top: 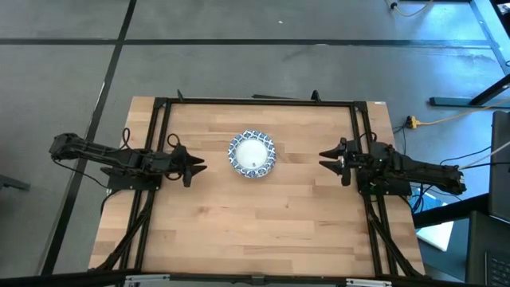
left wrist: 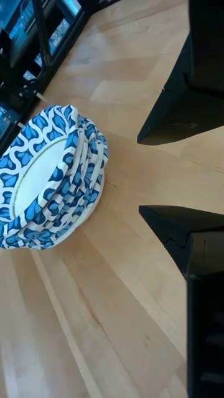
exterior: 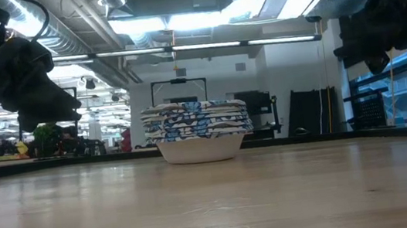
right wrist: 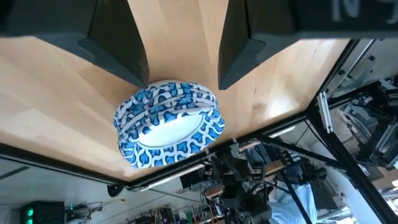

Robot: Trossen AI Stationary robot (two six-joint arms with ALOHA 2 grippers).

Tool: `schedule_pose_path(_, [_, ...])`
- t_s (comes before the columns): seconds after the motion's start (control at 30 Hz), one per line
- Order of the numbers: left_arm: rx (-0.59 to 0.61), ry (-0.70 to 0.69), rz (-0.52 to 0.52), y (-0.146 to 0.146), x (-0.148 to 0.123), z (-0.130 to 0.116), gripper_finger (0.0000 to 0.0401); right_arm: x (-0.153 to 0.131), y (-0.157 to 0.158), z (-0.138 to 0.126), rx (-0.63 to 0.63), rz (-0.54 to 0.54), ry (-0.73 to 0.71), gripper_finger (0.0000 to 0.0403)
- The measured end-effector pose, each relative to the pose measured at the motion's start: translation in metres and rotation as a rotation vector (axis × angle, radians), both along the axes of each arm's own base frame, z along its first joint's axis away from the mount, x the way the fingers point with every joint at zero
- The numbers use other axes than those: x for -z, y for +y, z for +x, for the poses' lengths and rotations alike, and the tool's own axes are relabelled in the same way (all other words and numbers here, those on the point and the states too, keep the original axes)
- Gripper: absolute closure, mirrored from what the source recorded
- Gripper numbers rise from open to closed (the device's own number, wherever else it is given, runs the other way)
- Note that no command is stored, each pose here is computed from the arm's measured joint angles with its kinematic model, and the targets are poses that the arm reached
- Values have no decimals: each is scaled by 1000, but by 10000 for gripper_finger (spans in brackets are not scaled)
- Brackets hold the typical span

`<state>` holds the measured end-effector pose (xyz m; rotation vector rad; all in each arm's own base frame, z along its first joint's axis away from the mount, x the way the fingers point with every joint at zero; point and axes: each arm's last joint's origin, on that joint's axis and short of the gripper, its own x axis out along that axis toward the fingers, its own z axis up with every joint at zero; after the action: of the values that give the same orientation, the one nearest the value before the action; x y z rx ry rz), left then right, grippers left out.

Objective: Nest bowls inside each other
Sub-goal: Return to Home Position

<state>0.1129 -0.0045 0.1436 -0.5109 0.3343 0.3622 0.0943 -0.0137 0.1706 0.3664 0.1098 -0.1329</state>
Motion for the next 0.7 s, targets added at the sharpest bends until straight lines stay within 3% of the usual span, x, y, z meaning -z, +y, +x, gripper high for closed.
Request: schedule_pose_path(0.7, [2,17,10,0,1,-1,238,3,0,-1,-2,-15,39,210])
